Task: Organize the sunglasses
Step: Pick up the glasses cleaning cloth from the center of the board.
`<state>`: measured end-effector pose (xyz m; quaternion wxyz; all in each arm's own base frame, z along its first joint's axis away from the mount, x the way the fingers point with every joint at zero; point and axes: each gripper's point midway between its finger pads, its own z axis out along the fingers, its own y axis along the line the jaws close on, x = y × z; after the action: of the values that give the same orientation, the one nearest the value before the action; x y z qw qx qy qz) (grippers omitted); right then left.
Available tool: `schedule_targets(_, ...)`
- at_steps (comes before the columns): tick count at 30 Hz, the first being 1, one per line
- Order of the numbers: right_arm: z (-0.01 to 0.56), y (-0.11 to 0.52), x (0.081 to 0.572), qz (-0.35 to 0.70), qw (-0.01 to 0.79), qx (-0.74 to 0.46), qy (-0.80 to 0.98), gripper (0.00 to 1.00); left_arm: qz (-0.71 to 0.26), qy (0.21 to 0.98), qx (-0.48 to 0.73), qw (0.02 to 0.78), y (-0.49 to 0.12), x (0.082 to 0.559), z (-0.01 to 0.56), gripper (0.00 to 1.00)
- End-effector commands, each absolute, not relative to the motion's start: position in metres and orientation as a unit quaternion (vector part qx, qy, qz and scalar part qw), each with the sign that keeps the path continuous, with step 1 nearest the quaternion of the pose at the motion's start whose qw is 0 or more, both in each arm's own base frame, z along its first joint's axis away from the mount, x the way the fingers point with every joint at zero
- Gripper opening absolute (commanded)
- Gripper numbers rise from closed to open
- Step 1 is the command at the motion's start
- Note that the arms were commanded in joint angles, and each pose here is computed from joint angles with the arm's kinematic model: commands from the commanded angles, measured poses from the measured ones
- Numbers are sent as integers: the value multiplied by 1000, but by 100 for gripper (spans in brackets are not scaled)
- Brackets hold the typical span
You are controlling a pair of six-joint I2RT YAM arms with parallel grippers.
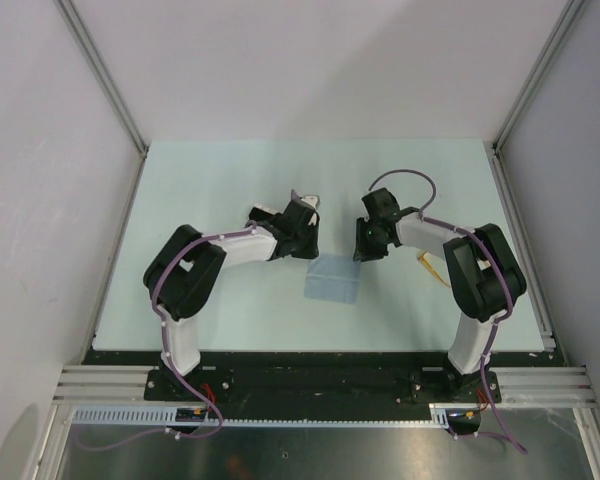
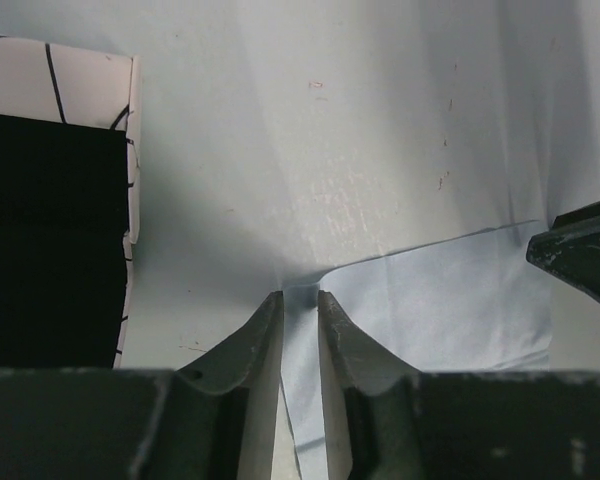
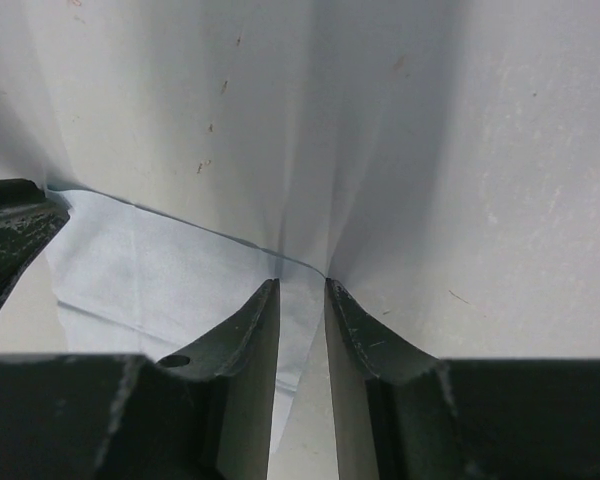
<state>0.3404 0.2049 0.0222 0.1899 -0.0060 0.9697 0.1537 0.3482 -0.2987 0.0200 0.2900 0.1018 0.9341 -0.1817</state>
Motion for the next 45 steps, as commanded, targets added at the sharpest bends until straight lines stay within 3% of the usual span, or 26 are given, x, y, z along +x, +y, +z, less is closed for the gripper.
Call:
schedule_targets(1, 11, 211, 331, 154, 169, -22, 973, 29, -154, 942, 105, 280, -292, 348, 6, 24)
schedule_targets(10, 4, 214, 326, 152, 158, -26, 975, 25, -151, 943, 111, 274, -290, 345, 2, 22)
schedule_targets(19, 5, 211, 330, 145, 165, -23, 975, 14, -155, 943, 116, 271, -291, 344, 2, 14)
schedule_targets(21, 6, 210, 330, 145, 167, -24, 975, 6, -156, 943, 117, 272, -292, 345, 2, 12)
schedule_targets(25, 11, 212, 333, 151, 174, -29, 973, 0, -158, 941, 122, 272, -294, 345, 4, 0)
schedule_targets(45, 53, 217, 330, 152, 222, -59, 961, 0, -191, 924, 140, 302, -294, 336, 49, 0)
